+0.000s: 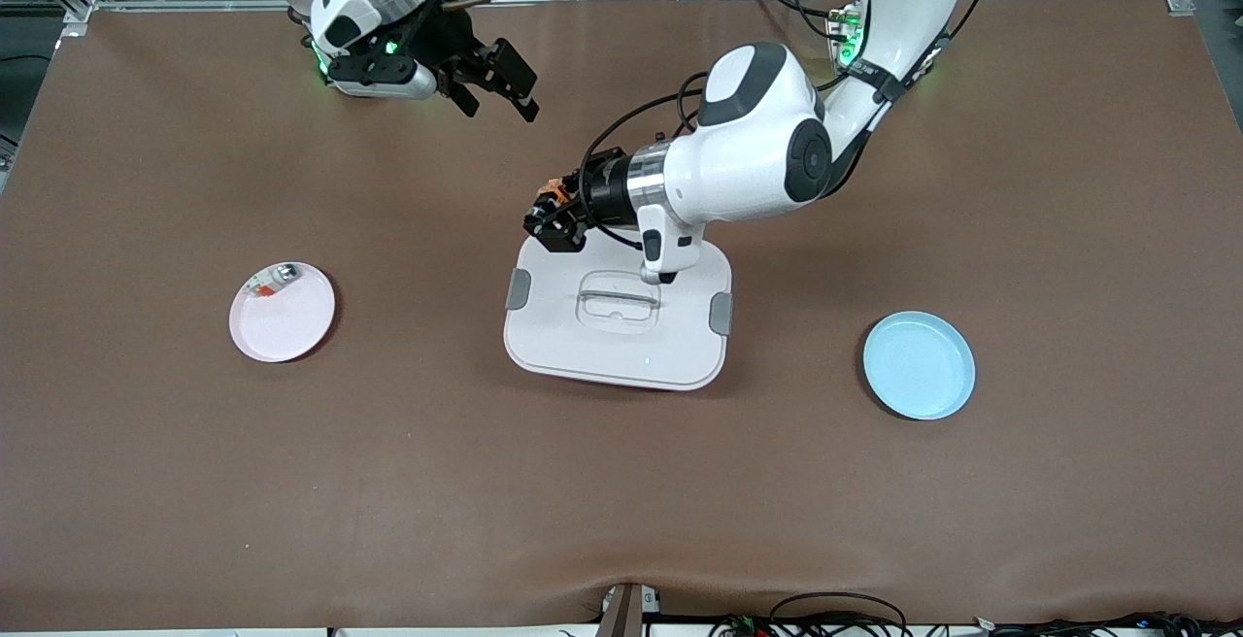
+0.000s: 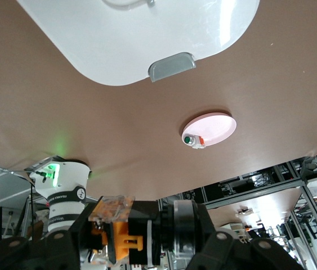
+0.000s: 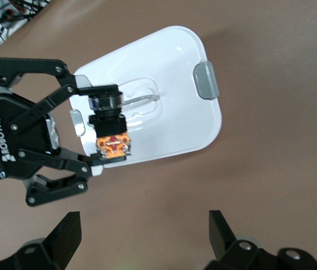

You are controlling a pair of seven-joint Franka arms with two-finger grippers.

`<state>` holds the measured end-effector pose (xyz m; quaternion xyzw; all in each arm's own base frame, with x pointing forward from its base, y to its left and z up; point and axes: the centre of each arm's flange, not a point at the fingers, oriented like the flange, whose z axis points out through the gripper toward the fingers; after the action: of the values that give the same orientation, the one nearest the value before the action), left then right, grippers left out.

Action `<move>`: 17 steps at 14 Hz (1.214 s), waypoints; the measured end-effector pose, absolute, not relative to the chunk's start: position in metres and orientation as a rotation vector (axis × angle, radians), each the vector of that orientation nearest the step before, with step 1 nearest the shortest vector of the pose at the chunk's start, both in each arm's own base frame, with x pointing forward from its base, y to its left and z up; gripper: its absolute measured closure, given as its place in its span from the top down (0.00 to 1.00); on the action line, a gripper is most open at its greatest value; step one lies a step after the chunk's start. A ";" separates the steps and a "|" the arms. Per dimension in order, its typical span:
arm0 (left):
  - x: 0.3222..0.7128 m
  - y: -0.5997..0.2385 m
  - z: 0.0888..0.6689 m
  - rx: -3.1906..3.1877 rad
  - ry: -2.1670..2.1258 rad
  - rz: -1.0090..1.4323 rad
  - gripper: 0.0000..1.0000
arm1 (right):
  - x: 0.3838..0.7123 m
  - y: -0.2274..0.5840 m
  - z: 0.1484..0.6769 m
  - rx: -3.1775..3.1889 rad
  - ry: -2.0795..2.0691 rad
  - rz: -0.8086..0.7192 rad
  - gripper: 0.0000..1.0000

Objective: Transfer orange switch to right arm and place
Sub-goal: 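Move the switch toward the right gripper while the right gripper reaches it, then close the right gripper on the switch and open the left gripper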

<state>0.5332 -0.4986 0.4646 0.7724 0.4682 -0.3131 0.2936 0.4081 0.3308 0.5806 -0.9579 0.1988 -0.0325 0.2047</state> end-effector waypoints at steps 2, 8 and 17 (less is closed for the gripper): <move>0.530 -0.503 0.465 2.055 1.254 -0.844 0.73 | 0.415 0.333 0.570 -2.651 0.568 -0.116 1.00; 0.529 -0.505 0.464 2.049 1.269 -0.853 0.73 | 0.442 0.339 0.541 -2.615 0.609 -0.162 1.00; 0.529 -0.505 0.463 2.049 1.270 -0.854 0.73 | 0.449 0.356 0.512 -2.625 0.604 -0.156 1.00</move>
<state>0.5293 -0.5049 0.4635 0.7673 0.4757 -0.3198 0.2877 0.4487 0.3556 0.5120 -0.9491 0.2182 -0.0564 0.2199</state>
